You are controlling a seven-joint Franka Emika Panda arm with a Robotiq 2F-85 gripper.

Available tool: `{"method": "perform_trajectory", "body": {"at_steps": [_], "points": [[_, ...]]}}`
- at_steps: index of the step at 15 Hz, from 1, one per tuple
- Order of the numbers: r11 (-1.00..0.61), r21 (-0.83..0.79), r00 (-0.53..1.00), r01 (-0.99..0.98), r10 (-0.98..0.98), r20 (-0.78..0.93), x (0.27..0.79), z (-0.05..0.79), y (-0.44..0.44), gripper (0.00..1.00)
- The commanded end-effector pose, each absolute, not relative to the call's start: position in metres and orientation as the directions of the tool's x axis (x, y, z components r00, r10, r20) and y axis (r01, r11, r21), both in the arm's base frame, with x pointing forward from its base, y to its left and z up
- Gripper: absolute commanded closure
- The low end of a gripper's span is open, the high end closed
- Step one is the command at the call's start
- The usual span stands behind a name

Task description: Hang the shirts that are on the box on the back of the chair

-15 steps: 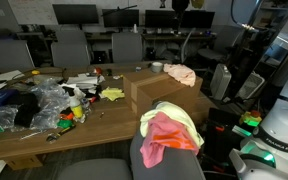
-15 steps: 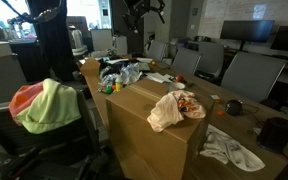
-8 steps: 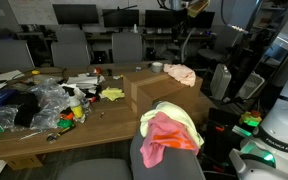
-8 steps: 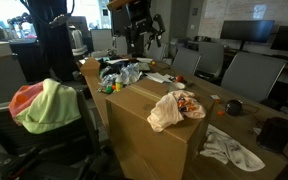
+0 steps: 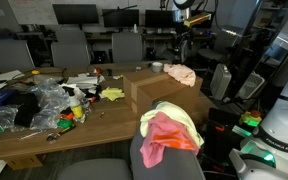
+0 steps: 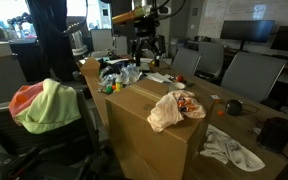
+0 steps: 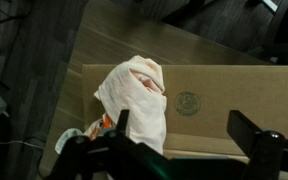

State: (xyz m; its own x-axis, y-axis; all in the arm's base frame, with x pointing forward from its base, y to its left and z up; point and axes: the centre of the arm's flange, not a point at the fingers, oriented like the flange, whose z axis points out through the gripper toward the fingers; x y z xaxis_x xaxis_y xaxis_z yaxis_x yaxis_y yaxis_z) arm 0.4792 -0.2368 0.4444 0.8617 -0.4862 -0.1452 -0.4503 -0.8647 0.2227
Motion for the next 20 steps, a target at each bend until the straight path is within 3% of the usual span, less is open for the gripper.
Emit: {"method": "perform_trajectory", "body": {"at_steps": [1,10,16,20], "points": [[-0.789,0.25,0.78,-0.562,-0.606,-0.157,0.474,0.432,-0.255,0.0],[-0.694,0.283,0.658,-0.662,-0.719,-0.223,0.456,0.383,-0.272,0.0],[-0.696,0.096,0.639,-0.712,-0.698,-0.324,0.448,0.345,-0.285,0.0],[-0.644,0.098,0.58,-0.758,-0.736,-0.35,0.44,0.327,-0.303,0.0]]}}
